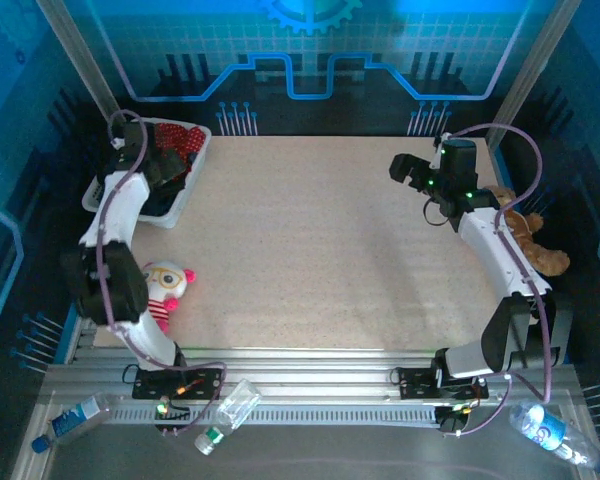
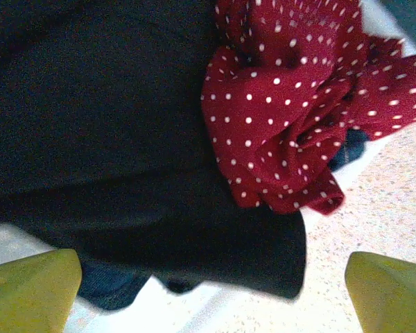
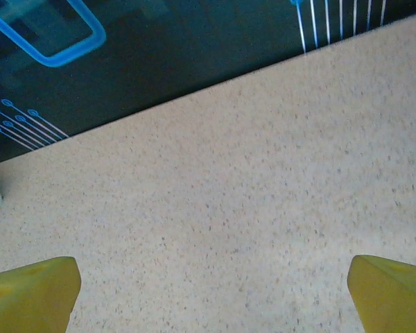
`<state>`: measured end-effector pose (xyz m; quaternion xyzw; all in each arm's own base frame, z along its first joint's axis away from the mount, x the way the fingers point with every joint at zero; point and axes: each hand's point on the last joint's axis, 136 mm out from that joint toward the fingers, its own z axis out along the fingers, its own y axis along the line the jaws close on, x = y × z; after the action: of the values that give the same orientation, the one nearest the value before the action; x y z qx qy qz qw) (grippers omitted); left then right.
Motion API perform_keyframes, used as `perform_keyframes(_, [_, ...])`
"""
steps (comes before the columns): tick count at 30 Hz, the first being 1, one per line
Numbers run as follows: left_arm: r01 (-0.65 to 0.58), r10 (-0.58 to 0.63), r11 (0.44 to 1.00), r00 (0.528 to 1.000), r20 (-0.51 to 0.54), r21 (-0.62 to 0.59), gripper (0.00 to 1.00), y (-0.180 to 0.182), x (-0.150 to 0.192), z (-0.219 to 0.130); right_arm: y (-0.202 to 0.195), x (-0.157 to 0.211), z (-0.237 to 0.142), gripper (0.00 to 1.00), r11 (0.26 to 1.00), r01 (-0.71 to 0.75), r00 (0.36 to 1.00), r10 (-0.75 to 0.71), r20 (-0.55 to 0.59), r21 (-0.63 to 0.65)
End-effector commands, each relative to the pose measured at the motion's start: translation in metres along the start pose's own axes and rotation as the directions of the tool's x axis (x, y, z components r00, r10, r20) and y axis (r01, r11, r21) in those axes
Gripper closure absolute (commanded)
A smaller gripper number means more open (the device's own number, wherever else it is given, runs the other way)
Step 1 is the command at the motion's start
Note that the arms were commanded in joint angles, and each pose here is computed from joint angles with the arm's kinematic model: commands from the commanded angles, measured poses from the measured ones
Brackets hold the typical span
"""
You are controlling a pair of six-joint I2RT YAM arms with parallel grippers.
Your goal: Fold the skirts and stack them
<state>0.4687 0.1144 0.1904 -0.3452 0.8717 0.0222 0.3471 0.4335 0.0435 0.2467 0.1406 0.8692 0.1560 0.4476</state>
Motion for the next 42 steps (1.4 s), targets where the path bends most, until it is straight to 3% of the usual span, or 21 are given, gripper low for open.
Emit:
perform_keyframes(1, [-0.002, 0.004, 1.0, 0.998, -0.062, 0.029, 0.02, -0.011, -0.01, 0.017, 0.009, 0.003, -0.008, 0.0, 1.0, -0.031, 0.999, 0.031, -0.031, -0.004])
perform_keyframes(6, [-0.023, 0.023, 1.0, 1.0, -0.008, 0.0, 0.09, -0.019, -0.043, 0.059, 0.002, 0.012, -0.012, 0.0, 0.999, -0.037, 0.998, 0.038, -0.048, 0.024])
perform_keyframes(8, [-0.021, 0.02, 1.0, 0.999, -0.034, -0.019, 0.16, -0.017, -0.045, 0.085, 0.001, 0.014, -0.013, 0.0, 0.999, -0.042, 0.998, 0.044, -0.048, 0.028])
perform_keyframes(12, [-0.013, 0.014, 1.0, 0.996, -0.086, 0.015, 0.63, -0.03, -0.049, 0.109, 0.001, 0.012, -0.015, 0.0, 0.998, -0.053, 0.998, 0.054, -0.042, 0.03])
perform_keyframes(15, [-0.037, 0.037, 0.996, 0.999, -0.006, 0.082, 0.84, -0.049, -0.064, 0.094, 0.002, 0.013, -0.016, 0.0, 0.998, -0.061, 0.997, 0.062, -0.04, 0.028])
perform_keyframes(18, [-0.088, 0.076, 0.985, 0.994, 0.084, 0.15, 0.97, -0.07, -0.075, 0.059, 0.003, 0.014, -0.016, 0.0, 0.998, -0.066, 0.997, 0.067, -0.045, 0.025])
perform_keyframes(25, [-0.182, 0.098, 0.938, 0.955, 0.28, 0.294, 1.0, -0.117, -0.062, -0.039, 0.009, 0.022, -0.01, 0.0, 0.999, -0.033, 0.995, 0.031, -0.092, -0.02])
perform_keyframes(31, [-0.224, 0.069, 0.878, 0.934, 0.351, 0.423, 1.0, -0.159, -0.024, -0.125, 0.025, 0.02, -0.003, 0.0, 0.991, -0.075, 0.992, 0.063, -0.108, -0.114])
perform_keyframes(38, [-0.253, 0.142, 0.807, 0.96, 0.24, 0.534, 1.0, -0.207, 0.06, -0.166, 0.04, 0.025, 0.002, 0.0, 0.97, -0.105, 0.99, 0.08, -0.119, -0.218])
perform_keyframes(42, [-0.286, 0.266, 0.747, 0.956, 0.125, 0.6, 1.0, -0.242, 0.145, -0.158, 0.034, 0.035, -0.006, 0.0, 0.974, -0.055, 0.994, 0.033, -0.103, -0.219])
